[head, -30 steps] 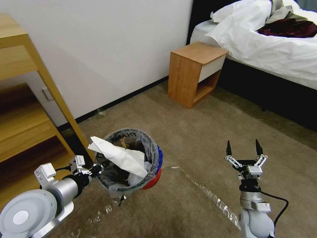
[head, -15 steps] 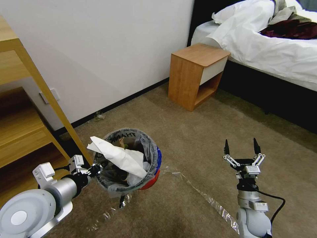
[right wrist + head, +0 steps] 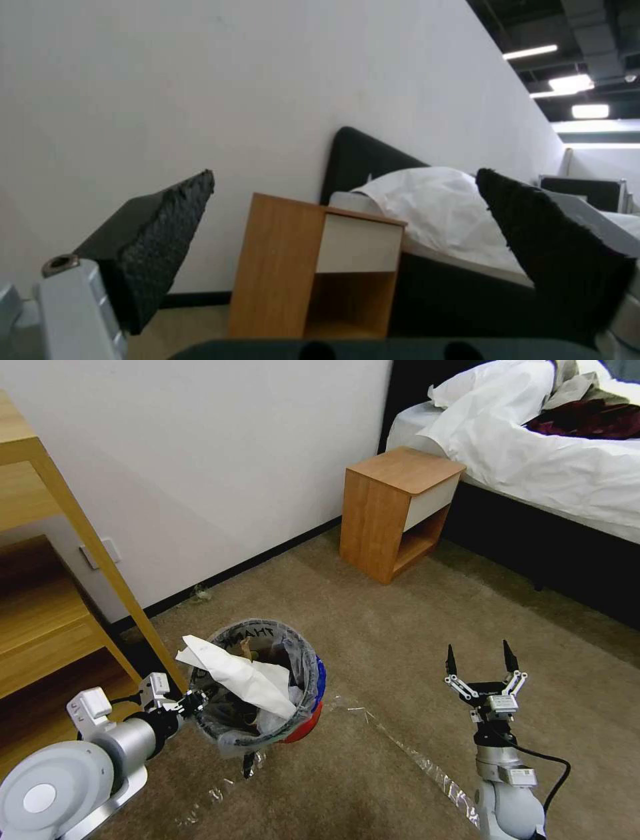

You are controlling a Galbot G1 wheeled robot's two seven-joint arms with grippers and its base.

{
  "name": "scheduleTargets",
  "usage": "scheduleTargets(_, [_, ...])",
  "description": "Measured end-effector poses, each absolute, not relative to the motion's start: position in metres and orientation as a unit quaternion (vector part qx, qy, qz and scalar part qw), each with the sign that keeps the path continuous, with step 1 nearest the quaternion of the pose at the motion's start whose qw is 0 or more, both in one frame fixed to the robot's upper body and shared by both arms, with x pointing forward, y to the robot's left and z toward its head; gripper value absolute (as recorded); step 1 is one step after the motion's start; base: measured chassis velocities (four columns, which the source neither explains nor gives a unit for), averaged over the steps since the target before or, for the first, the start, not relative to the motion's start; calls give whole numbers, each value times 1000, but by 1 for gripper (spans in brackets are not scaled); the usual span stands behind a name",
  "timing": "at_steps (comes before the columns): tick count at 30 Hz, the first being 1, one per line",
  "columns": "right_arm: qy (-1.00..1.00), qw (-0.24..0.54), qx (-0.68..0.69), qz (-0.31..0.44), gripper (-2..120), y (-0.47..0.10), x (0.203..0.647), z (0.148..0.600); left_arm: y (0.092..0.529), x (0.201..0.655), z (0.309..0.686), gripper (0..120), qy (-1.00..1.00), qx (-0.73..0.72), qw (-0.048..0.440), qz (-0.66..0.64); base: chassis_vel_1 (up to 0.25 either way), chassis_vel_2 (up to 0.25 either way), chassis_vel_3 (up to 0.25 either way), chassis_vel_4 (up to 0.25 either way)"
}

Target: Pick up the trash bin and place the garbage on the floor into it.

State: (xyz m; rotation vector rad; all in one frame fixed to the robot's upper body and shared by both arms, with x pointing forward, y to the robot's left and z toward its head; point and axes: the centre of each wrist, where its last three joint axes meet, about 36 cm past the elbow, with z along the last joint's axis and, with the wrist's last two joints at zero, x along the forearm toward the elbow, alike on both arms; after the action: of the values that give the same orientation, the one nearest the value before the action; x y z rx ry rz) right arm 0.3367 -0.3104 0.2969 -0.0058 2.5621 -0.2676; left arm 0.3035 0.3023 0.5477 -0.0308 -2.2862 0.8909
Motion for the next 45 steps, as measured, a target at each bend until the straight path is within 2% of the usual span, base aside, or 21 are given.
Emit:
scheduleTargets(26, [957,273,-14,-101,100,-310,339,291,302,303,549,0,-879,-12,334,340,0,0,0,0])
scheduleTargets(45, [956,273,-14,-104,100,-312,342,291,304,305,550,0,-880,-12,334,336,-56,61,66,-66])
